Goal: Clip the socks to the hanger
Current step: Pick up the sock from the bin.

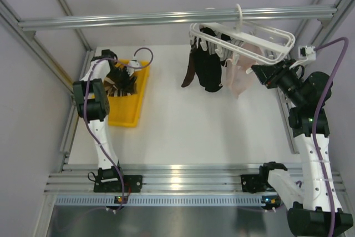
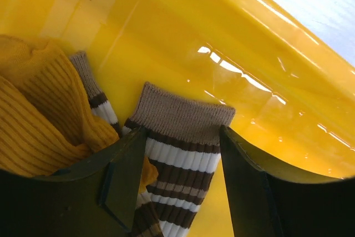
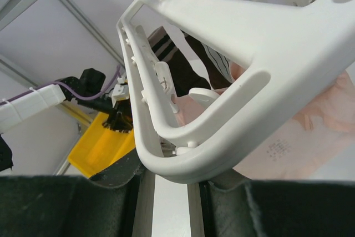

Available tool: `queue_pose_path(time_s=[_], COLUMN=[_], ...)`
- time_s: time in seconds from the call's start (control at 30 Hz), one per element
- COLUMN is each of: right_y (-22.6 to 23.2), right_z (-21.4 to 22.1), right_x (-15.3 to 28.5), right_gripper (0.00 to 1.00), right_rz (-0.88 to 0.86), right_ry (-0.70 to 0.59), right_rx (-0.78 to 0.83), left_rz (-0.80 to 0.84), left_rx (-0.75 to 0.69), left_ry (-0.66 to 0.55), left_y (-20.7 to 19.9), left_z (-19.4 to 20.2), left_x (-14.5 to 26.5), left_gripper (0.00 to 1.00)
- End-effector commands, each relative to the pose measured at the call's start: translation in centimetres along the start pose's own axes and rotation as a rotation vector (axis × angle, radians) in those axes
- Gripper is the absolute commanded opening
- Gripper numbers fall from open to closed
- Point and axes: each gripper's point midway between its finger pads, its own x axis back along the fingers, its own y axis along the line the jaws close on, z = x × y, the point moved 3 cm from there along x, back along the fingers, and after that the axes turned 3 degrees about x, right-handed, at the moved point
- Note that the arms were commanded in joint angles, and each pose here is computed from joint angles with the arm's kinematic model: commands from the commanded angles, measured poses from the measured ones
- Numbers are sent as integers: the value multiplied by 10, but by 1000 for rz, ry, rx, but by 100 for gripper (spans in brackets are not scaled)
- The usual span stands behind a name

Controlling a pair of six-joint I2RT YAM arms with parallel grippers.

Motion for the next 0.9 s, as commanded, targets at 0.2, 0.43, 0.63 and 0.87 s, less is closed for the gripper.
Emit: queue_pose_path(time_s=[0.2, 0.43, 0.63, 0.87], right_y=[-2, 1, 4, 11], right_z=[4, 0, -2, -6], right_x=[2, 4, 5, 10], right_gripper=[0, 0, 0, 0], right_rz=[1, -8, -21, -42], right_ry=[35, 16, 2, -19], right_rx=[25, 37, 35, 51], left_rz=[40, 141, 94, -22], left_rx=[-135, -127, -67, -14], left_ry=[59, 40, -62, -174], left_y=[-1, -71, -90, -80], left_z=[14, 16, -16, -43], left_x=[-3, 24, 85, 147], left_gripper=[50, 5, 0, 0])
